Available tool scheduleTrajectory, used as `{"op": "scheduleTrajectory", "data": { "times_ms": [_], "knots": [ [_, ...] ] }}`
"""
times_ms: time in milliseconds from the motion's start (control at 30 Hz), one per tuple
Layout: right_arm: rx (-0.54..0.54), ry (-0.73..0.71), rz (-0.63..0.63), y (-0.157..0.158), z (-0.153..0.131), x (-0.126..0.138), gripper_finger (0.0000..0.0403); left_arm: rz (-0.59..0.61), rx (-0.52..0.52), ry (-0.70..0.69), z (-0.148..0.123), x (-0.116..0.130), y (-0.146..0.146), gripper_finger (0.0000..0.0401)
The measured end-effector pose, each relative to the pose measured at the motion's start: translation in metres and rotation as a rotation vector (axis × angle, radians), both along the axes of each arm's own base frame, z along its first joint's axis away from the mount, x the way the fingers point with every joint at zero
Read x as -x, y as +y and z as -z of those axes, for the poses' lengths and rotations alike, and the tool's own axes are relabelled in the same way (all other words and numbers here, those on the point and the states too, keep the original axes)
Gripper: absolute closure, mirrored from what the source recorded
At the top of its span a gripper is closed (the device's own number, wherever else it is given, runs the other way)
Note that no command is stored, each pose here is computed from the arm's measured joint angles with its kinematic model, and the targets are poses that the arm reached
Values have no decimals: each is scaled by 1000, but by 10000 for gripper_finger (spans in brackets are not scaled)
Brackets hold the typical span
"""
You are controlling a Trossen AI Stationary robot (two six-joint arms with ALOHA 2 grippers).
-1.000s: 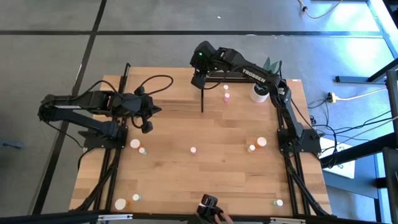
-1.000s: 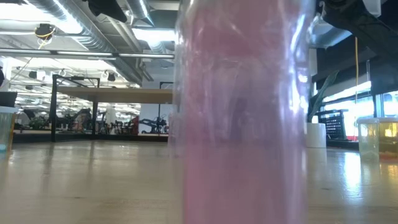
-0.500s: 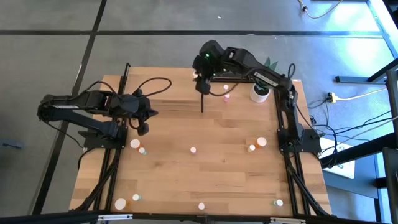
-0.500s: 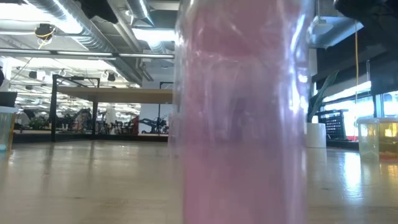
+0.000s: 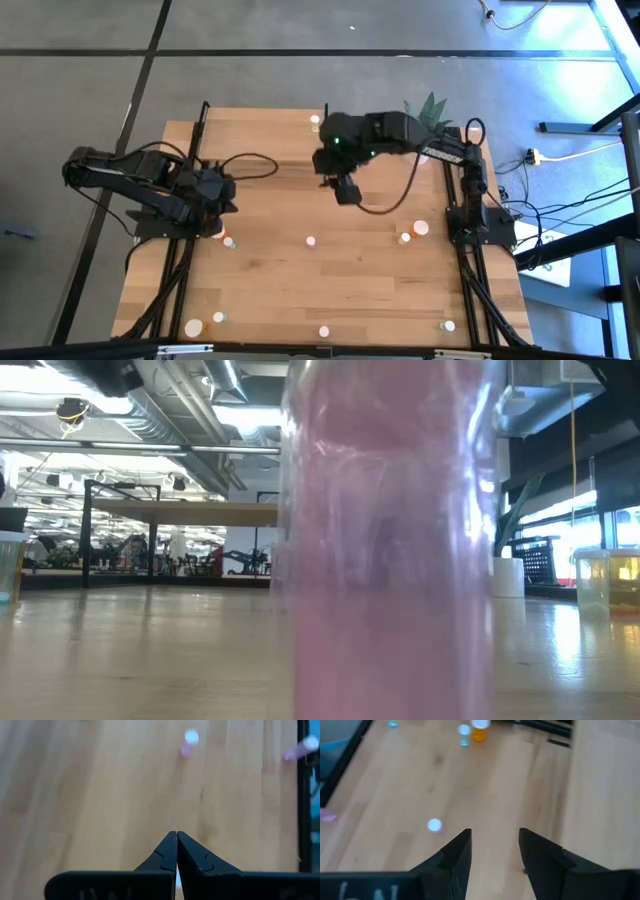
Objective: Pick and place medicine bottles onto shelf by color
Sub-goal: Put the top blue pill bottle on the shelf
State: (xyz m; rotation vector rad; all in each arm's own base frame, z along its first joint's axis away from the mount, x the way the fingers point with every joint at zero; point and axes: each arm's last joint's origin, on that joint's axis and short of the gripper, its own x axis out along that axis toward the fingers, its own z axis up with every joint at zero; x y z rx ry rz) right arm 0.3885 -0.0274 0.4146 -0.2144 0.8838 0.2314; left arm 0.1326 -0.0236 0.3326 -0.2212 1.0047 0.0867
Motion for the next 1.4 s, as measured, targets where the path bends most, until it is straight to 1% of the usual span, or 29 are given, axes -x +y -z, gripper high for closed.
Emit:
{"op": "scheduleTrajectory", "data": {
  "times_ms": [100, 267, 467, 733, 1400],
  "knots": [
    [9, 2, -53, 16, 0, 0, 237, 52, 49, 37, 3, 3, -7, 401],
    [27, 14, -121, 33, 1, 1, 237, 131, 71, 78, 11, 6, -18, 401],
    [28, 14, -137, 39, 1, 1, 237, 84, 122, 147, 27, 9, -28, 401],
    [-13, 16, -165, 40, 1, 1, 237, 73, 122, 221, 46, 13, -34, 401],
    [-14, 1, -164, 40, 0, 0, 237, 91, 116, 233, 49, 14, -37, 401]
  ]
}}
